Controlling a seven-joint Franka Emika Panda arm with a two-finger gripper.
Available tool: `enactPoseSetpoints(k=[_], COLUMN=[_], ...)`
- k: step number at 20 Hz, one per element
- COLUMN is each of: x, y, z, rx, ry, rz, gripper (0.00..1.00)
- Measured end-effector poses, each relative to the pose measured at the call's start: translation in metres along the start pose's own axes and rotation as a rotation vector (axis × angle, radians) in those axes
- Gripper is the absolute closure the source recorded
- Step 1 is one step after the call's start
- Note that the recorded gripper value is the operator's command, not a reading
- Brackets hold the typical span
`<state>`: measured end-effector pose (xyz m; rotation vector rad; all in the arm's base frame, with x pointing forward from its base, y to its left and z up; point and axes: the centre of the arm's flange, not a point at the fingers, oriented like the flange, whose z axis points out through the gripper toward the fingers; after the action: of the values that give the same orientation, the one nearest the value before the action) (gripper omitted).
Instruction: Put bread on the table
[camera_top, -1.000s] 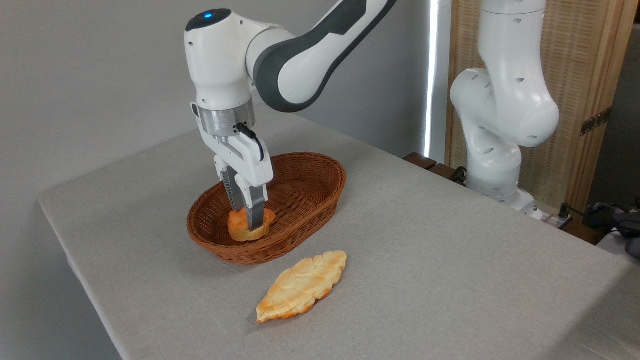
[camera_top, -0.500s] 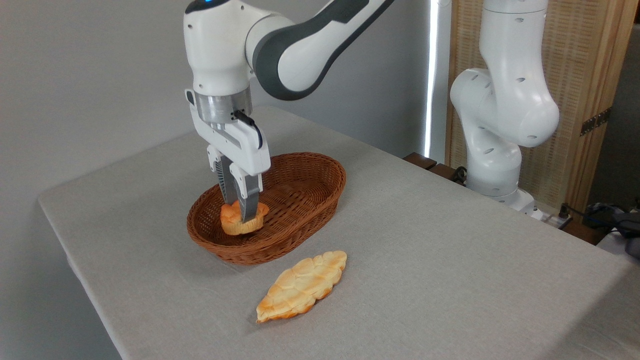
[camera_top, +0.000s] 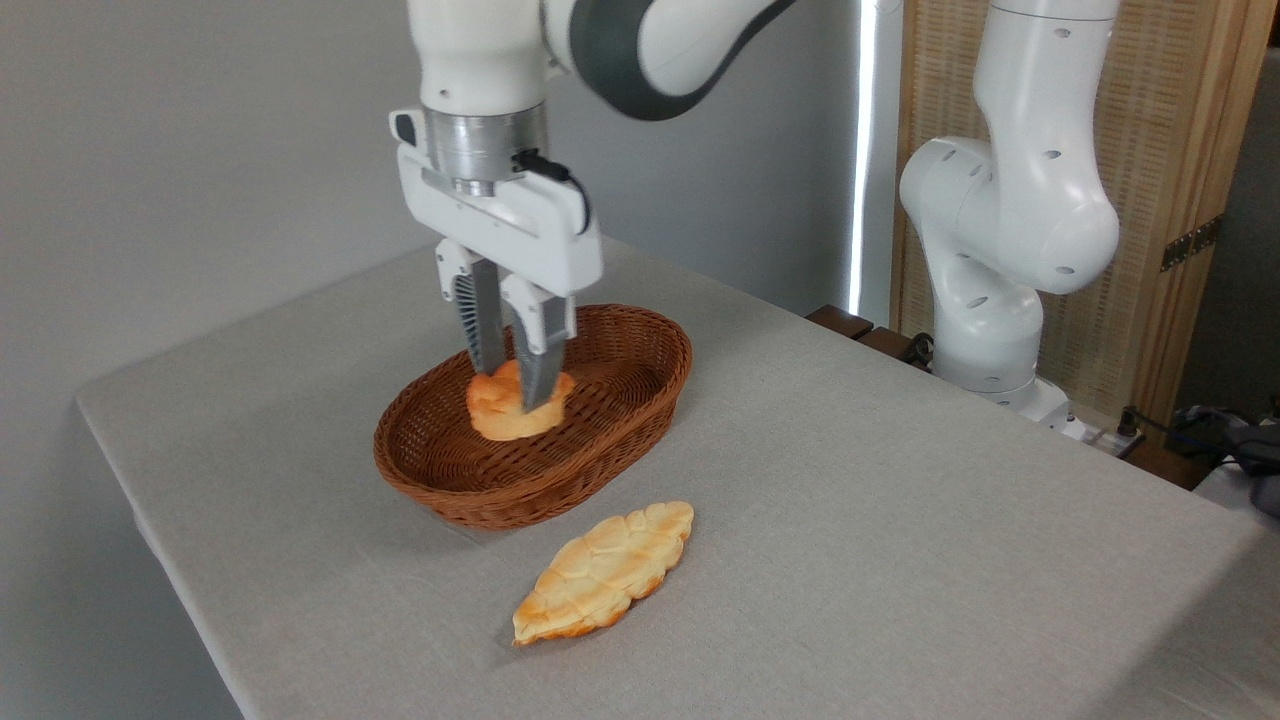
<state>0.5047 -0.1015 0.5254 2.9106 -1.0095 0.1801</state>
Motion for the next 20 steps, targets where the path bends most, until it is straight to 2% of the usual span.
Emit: enactPoseSetpoints(k=[6,10,11,12,13,20], x=[-0.051,-0.086,-0.096,-0.108,-0.115,-0.117], y=[-0.055,-0.081,-0.089,-0.097,-0.102,-0.102], z=[-0.005,0.009,0.012,0.015,0.017,0.035], rx=[-0.062,-0.146,-0.17,-0.194,-0.208,-0.236], ry=[-0.058,-0.135,-0.149,-0.159,-0.165,-0.198], rz=[-0.004,0.031,0.043,0.053,0.058,0.071], gripper=[0.27,0.25,0.17,0.0,0.0,0.0])
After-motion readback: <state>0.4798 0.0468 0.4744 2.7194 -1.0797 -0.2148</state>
